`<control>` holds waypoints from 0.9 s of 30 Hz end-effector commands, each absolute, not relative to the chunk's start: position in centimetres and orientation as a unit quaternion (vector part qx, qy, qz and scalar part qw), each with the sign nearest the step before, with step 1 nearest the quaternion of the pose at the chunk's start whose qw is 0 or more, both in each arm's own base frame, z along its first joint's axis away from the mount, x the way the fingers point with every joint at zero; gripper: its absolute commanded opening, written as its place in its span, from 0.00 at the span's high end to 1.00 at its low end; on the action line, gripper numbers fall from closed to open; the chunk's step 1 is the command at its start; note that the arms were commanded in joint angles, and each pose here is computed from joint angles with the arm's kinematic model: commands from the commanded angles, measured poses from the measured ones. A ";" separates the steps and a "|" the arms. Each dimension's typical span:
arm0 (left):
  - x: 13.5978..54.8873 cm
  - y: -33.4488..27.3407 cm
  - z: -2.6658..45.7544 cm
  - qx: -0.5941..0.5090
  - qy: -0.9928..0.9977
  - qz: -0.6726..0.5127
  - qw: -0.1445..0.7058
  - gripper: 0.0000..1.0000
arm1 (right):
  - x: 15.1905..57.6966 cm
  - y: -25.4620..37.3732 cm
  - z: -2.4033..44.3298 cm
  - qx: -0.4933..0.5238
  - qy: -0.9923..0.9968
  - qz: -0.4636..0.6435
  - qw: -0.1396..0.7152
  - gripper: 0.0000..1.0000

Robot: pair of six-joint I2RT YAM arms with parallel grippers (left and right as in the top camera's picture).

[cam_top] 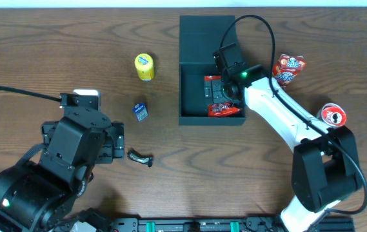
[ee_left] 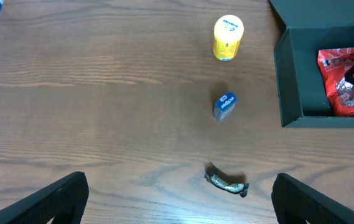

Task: Pack container
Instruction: 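Lift the Hacks bag and lower it into the black box, then open the right gripper and move it to the Pringles can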

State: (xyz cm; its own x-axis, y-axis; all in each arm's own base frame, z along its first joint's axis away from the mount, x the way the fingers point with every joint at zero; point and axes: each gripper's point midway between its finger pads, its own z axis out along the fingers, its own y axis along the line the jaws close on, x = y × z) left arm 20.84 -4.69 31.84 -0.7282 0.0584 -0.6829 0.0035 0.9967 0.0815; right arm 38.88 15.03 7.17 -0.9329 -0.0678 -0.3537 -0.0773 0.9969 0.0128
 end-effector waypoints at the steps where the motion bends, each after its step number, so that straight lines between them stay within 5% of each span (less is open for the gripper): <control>1: 20.9 -4.5 31.7 0.012 0.930 0.040 0.366 0.05 | 39.1 15.2 9.5 -0.033 0.979 0.022 0.198 0.01; 15: 20.8 -4.5 31.7 0.012 0.930 0.040 0.365 0.05 | 32.3 7.7 23.9 0.046 0.949 -0.049 0.309 0.01; 27: 20.8 -4.5 31.7 0.014 0.930 0.041 0.366 0.05 | 24.5 1.3 19.0 0.199 0.916 -0.087 0.336 0.01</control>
State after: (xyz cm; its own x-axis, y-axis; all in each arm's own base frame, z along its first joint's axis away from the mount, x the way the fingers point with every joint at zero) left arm 20.84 -4.69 31.84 -0.7284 0.0589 -0.6826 0.0038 0.9966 0.0820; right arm 25.78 3.33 20.57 -0.7630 0.2128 -0.6104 0.2969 0.9541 -0.0385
